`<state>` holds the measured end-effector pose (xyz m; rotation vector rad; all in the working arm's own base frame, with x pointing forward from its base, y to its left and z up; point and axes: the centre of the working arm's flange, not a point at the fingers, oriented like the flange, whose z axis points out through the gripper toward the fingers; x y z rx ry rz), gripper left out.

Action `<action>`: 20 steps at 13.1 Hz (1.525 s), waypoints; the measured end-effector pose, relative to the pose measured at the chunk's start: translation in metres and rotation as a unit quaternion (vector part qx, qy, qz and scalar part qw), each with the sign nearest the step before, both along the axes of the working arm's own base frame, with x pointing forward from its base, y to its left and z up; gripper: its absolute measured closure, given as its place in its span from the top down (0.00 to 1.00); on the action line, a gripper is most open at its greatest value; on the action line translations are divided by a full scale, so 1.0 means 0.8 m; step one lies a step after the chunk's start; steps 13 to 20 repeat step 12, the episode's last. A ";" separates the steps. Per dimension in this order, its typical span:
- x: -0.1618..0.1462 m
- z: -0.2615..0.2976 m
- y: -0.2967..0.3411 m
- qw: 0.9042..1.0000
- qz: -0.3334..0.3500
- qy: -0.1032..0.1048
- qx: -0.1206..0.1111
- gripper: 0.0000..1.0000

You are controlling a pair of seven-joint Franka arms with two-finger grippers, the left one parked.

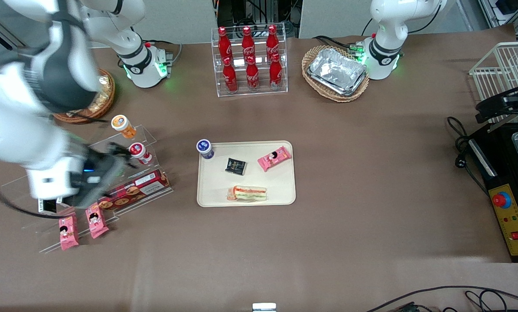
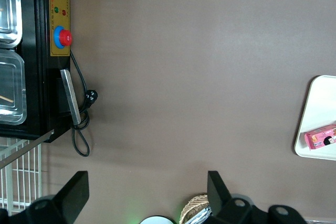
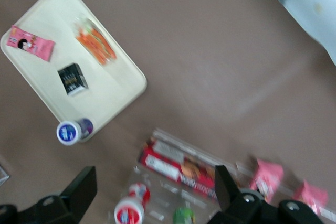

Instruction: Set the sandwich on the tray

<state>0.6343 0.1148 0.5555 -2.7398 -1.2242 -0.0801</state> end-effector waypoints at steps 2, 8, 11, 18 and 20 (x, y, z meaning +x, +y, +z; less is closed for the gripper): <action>-0.010 0.030 -0.096 0.998 -0.058 0.004 0.000 1.00; -0.072 0.104 -0.249 0.960 -0.279 0.023 -0.024 1.00; -0.096 0.124 -0.253 0.927 -0.371 0.046 -0.023 1.00; -0.101 0.125 -0.251 0.909 -0.412 0.060 -0.024 1.00; -0.101 0.125 -0.251 0.909 -0.412 0.060 -0.024 1.00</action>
